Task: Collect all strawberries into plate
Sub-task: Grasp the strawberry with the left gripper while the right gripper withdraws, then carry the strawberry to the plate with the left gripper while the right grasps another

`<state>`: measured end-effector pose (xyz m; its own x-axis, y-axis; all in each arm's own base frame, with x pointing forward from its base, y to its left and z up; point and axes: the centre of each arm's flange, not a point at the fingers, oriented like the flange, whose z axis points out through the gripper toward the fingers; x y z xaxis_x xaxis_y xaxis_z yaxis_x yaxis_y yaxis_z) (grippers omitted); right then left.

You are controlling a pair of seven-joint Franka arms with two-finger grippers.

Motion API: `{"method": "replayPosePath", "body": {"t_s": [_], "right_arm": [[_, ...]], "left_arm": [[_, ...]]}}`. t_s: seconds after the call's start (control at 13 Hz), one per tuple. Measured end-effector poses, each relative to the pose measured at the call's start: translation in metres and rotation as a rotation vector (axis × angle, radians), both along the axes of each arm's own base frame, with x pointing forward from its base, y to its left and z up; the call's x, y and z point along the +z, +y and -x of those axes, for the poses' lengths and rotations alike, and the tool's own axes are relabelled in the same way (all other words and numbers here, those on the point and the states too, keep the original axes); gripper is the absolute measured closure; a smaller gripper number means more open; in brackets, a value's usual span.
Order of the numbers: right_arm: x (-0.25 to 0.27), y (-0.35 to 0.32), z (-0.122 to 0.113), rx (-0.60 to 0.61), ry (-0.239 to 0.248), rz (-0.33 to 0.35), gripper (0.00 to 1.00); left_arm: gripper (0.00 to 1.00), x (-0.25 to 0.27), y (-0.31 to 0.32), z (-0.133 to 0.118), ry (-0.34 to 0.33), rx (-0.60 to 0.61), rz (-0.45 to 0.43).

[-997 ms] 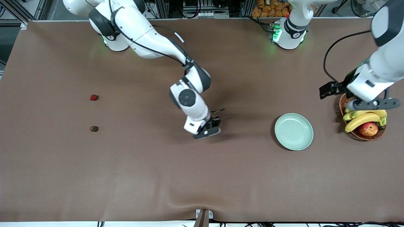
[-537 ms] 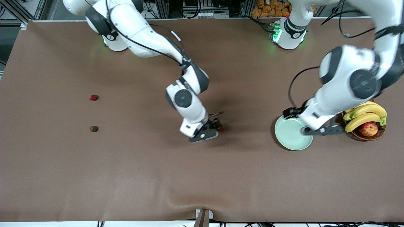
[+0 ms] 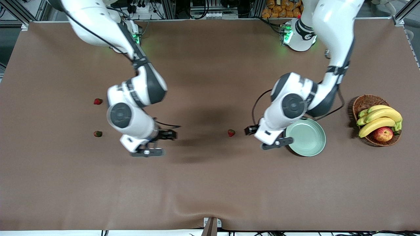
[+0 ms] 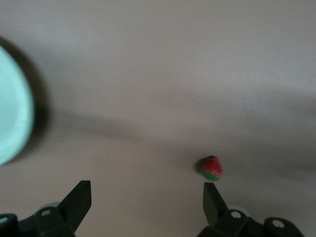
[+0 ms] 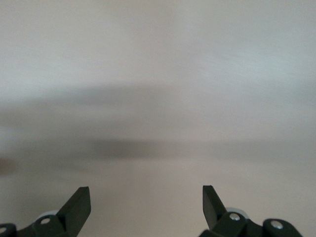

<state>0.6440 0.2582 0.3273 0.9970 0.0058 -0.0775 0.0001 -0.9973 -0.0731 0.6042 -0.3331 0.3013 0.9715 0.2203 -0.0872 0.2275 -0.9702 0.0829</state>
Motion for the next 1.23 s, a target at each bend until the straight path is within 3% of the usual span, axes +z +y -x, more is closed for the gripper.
{"method": "replayPosePath", "body": {"t_s": [0.15, 0.31, 0.54, 0.69, 0.92, 1.23], "right_arm": [[-0.013, -0.083, 0.012, -0.024, 0.072, 0.014, 0.0], [-0.026, -0.157, 0.031, -0.053, 0.168, 0.014, 0.0], [-0.044, -0.264, 0.054, -0.124, 0.321, 0.022, 0.0], [-0.057, -0.323, 0.07, -0.12, 0.363, 0.059, 0.0], [-0.091, -0.377, 0.099, -0.1, 0.427, 0.023, 0.0], [-0.152, -0.376, 0.131, -0.081, 0.538, -0.005, 0.0]], "left_arm": [[0.03, -0.032, -0.024, 0.008, 0.004, 0.026, 0.021], [0.18, -0.057, -0.046, 0.017, 0.007, 0.048, 0.038], [0.21, -0.088, -0.078, 0.031, -0.029, 0.077, 0.07], [0.24, -0.113, -0.082, 0.035, -0.031, 0.083, 0.076], [0.3, -0.125, -0.082, 0.037, -0.026, 0.083, 0.07], [0.7, -0.116, -0.069, 0.02, -0.048, 0.109, 0.073]]}}
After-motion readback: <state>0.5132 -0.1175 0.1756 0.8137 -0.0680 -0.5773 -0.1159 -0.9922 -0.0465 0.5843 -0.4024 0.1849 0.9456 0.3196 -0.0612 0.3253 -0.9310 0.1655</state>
